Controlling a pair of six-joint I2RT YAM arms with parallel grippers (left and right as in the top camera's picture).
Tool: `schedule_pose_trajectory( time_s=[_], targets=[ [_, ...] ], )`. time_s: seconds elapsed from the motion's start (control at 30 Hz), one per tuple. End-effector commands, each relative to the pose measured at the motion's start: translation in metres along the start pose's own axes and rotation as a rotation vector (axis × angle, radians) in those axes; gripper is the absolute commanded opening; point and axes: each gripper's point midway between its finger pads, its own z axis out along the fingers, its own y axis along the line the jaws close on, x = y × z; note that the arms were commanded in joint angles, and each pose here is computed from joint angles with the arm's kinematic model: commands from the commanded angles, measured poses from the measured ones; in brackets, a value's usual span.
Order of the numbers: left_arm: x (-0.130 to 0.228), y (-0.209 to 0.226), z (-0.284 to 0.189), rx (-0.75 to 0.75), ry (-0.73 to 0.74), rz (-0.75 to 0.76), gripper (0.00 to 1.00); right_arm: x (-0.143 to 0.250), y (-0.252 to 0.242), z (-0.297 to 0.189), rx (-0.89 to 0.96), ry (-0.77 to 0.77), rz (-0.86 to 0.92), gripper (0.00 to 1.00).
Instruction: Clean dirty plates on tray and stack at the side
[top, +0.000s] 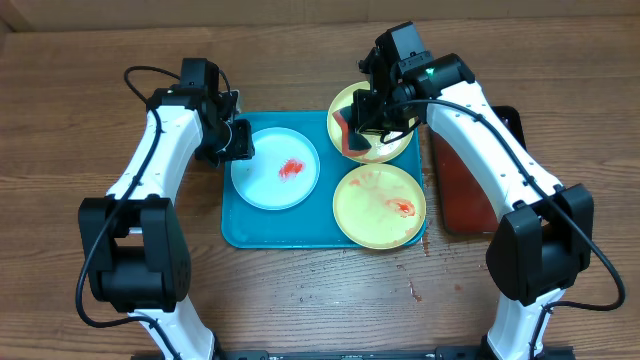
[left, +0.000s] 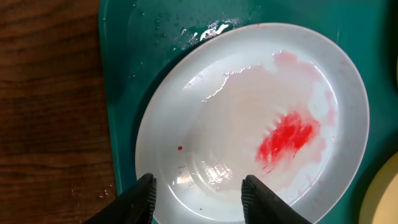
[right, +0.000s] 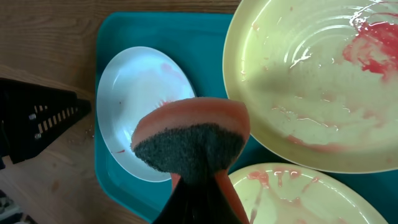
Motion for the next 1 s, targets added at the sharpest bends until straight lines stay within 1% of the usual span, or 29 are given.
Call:
schedule_pose_trajectory(
  time_s=[0.0,0.1,0.17,0.23,0.3,0.33,0.47,0.5,0.6,0.73,0.97],
  targets=[
    [-0.005,0.004,0.001,-0.014,-0.001,0.051,0.50,-0.010,0.000,-0.011,0.008,-0.042,0.012,0.04],
    [0.000,0.017,0.006,-0.084,0.024,0.047,0.53,-0.008,-0.001,-0.008,0.012,-0.031,-0.003,0.04],
    [0.003,0.025,0.009,-0.124,0.043,0.044,0.51,-0.008,-0.002,-0.006,0.014,-0.027,-0.004,0.04],
    [0.005,0.025,0.014,-0.116,0.056,0.042,0.47,-0.008,-0.003,-0.004,0.015,-0.025,-0.003,0.04],
    [0.007,0.019,0.020,-0.080,0.073,0.039,0.40,-0.008,-0.004,-0.004,0.015,-0.024,-0.002,0.04],
    [0.010,0.016,0.023,-0.059,0.087,0.038,0.39,-0.008,-0.003,-0.004,0.015,-0.024,-0.003,0.04],
    [0.021,0.016,0.034,-0.063,0.142,0.018,0.38,-0.008,-0.003,-0.004,0.015,-0.024,-0.003,0.04],
    [0.022,0.021,0.035,-0.091,0.148,-0.005,0.38,-0.008,-0.004,-0.004,0.015,-0.023,-0.002,0.04],
    [0.023,0.033,0.034,-0.156,0.147,-0.048,0.38,-0.007,-0.004,-0.004,0.017,-0.018,-0.001,0.04],
    [0.024,0.034,0.033,-0.163,0.152,-0.068,0.37,-0.007,-0.004,-0.004,0.017,-0.019,-0.001,0.04],
    [0.022,0.022,0.036,-0.112,0.145,-0.076,0.28,-0.007,-0.004,-0.004,0.017,-0.019,0.000,0.04]
  ],
)
